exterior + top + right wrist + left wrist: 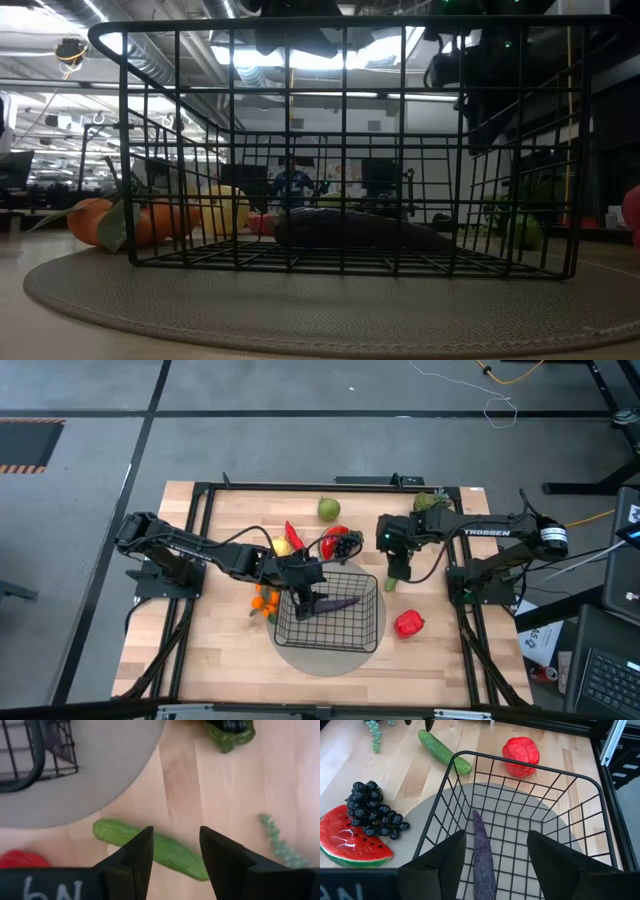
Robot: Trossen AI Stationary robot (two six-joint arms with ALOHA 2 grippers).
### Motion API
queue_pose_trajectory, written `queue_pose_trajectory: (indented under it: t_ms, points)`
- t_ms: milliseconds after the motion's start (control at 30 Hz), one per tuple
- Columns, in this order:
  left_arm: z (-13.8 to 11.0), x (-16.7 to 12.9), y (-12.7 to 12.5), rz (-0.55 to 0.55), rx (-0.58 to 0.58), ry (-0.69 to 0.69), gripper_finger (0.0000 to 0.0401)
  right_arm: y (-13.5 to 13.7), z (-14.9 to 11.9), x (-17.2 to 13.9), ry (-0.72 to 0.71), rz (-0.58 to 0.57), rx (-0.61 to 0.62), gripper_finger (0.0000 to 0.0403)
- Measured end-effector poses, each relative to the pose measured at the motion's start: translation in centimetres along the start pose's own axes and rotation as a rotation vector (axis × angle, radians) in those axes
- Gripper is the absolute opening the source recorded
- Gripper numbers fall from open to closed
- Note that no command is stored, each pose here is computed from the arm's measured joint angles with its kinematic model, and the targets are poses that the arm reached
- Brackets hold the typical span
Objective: Build produce basket
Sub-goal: Put the green cucumber into the black wire basket
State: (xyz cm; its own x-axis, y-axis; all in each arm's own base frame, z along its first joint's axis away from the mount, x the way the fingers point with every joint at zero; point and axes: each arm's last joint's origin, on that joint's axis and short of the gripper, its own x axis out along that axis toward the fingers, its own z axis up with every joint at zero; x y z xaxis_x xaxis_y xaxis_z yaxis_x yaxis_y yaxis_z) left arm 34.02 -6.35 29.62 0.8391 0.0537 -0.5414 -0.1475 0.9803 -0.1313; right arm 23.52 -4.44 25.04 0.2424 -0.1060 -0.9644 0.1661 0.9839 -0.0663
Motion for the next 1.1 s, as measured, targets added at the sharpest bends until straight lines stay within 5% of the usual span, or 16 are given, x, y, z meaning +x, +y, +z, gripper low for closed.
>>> queue_pose_trajectory:
  t_ms: [167, 467, 633, 767, 900, 1100]
  points:
    - [0.0, 0.0, 0.0, 0.000, 0.000, -0.001, 0.0207, -0.4, -0.4, 0.0, 0.037, -0.033, 0.107, 0.0162]
    - [0.0, 0.0, 0.0, 0.000, -0.001, -0.001, 0.0207, -0.8, -0.6, 0.0, 0.070, -0.175, -0.069, 0.0162]
    - [0.0, 0.0, 0.0, 0.000, -0.001, -0.001, 0.0207, -1.2, -0.2, 0.0, 0.013, -0.222, 0.142, 0.0162]
    - [0.0, 0.0, 0.0, 0.000, -0.001, -0.001, 0.0207, -1.2, -0.4, 0.0, 0.033, -0.225, 0.094, 0.0164]
    - [0.0, 0.0, 0.0, 0.000, -0.002, -0.001, 0.0207, -1.3, -0.4, -0.1, 0.034, -0.275, 0.087, 0.0191]
    - [0.0, 0.0, 0.0, 0.000, -0.002, -0.001, 0.0207, -1.7, -0.4, -0.2, 0.036, -0.401, 0.067, 0.0284]
